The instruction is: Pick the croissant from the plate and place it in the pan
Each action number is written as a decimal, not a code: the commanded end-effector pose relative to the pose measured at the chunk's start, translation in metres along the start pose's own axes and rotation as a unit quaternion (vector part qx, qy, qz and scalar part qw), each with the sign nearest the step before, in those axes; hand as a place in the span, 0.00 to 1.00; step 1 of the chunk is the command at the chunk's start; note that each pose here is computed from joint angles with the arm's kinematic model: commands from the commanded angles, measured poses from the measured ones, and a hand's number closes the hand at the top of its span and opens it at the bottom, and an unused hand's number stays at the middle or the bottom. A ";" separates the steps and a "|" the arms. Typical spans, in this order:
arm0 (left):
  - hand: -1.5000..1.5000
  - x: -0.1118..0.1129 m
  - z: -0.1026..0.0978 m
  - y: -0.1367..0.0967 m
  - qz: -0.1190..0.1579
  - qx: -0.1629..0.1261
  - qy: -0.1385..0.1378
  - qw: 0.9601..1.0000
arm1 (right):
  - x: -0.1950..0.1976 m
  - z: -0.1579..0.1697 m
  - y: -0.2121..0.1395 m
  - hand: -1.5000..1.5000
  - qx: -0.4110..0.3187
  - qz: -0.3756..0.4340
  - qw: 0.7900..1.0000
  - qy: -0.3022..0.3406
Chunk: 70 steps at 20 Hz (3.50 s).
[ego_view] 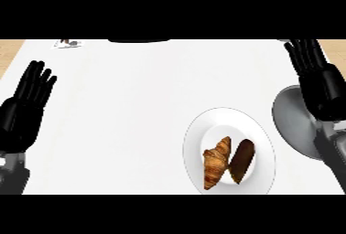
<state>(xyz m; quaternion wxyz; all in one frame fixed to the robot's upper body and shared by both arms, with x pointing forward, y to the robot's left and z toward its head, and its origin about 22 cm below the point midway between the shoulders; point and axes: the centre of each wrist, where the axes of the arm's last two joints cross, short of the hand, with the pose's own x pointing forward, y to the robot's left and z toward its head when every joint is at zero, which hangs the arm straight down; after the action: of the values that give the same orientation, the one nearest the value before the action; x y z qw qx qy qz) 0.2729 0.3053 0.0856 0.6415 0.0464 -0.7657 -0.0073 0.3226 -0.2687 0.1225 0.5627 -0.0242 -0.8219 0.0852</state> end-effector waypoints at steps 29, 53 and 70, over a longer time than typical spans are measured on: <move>0.50 -0.059 0.049 -0.116 0.033 -0.099 0.020 0.994 | 0.055 0.106 0.052 0.00 0.108 0.343 0.887 0.289; 0.50 -0.066 0.049 -0.119 0.030 -0.086 0.026 0.996 | -0.015 0.082 0.143 0.00 0.241 0.428 0.770 0.408; 0.50 -0.071 0.048 -0.099 0.020 -0.093 0.029 0.995 | -0.058 0.097 0.166 0.00 0.244 0.417 0.757 0.440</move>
<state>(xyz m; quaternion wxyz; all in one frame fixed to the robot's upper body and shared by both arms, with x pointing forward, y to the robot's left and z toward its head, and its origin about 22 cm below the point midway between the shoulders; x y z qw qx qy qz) 0.2461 0.2036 0.0029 0.6620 -0.0272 -0.7467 -0.0591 0.2526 -0.1376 0.0184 0.7518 -0.2662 -0.3626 0.4821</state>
